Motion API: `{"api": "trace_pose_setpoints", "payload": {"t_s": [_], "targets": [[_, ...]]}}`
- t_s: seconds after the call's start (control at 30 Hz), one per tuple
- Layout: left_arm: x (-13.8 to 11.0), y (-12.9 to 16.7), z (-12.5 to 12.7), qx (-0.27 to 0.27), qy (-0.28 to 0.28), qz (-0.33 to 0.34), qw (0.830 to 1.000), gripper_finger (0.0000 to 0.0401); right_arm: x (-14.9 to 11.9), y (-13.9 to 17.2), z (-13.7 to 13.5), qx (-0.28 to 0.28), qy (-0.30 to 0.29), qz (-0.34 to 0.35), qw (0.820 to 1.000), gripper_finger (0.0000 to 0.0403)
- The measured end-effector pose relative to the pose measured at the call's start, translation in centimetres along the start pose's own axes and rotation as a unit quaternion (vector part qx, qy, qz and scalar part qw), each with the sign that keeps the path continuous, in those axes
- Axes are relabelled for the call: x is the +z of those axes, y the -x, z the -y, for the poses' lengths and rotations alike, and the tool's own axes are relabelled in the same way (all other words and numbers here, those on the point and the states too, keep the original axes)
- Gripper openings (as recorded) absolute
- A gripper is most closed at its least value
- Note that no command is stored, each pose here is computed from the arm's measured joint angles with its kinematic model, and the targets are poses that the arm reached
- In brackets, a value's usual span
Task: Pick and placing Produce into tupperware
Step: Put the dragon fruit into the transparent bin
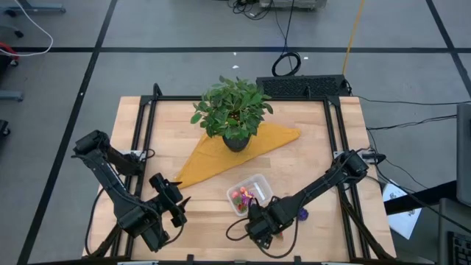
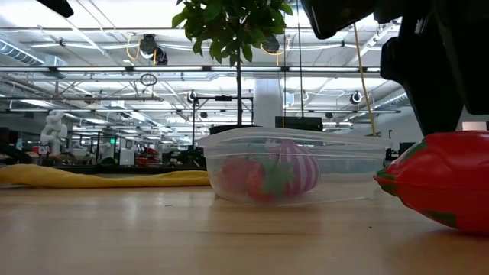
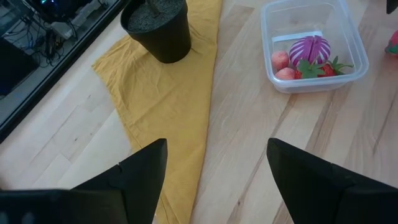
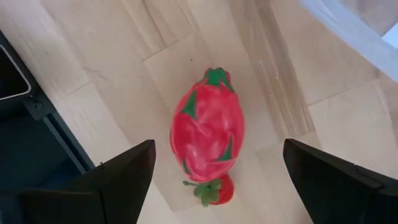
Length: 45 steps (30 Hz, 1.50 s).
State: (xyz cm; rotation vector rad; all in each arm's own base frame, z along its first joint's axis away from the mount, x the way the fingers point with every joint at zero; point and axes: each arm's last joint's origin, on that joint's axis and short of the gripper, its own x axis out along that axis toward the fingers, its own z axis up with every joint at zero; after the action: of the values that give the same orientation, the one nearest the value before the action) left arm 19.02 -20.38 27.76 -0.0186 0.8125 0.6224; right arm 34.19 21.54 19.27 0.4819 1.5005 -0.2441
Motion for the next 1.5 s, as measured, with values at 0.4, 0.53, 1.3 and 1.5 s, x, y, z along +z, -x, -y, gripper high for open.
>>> {"api": "trace_pose_setpoints", "payload": {"t_s": [0.4, 0.53, 1.3, 1.5], "targets": [[0.0, 0.0, 0.0, 0.0, 0.0, 0.0, 1.0, 0.0278, 0.0, -0.5, 0.0, 0.008, -0.003, 0.003, 1.0, 0.0345], [0.0, 0.0, 0.0, 0.0, 0.001, 0.0, 1.0, 0.0278, -0.2, -1.9, 0.4, 0.027, -0.002, -0.01, 1.0, 0.0345], [0.0, 0.0, 0.0, -0.001, 0.002, 0.0, 1.0, 0.0278, -0.1, -3.7, 1.4, 0.032, -0.006, -0.012, 0.999, 0.0292], [0.0, 0.0, 0.0, -0.001, 0.002, 0.0, 1.0, 0.0278, 0.0, -3.7, 1.3, 0.035, -0.007, -0.01, 0.999, 0.0255]]}}
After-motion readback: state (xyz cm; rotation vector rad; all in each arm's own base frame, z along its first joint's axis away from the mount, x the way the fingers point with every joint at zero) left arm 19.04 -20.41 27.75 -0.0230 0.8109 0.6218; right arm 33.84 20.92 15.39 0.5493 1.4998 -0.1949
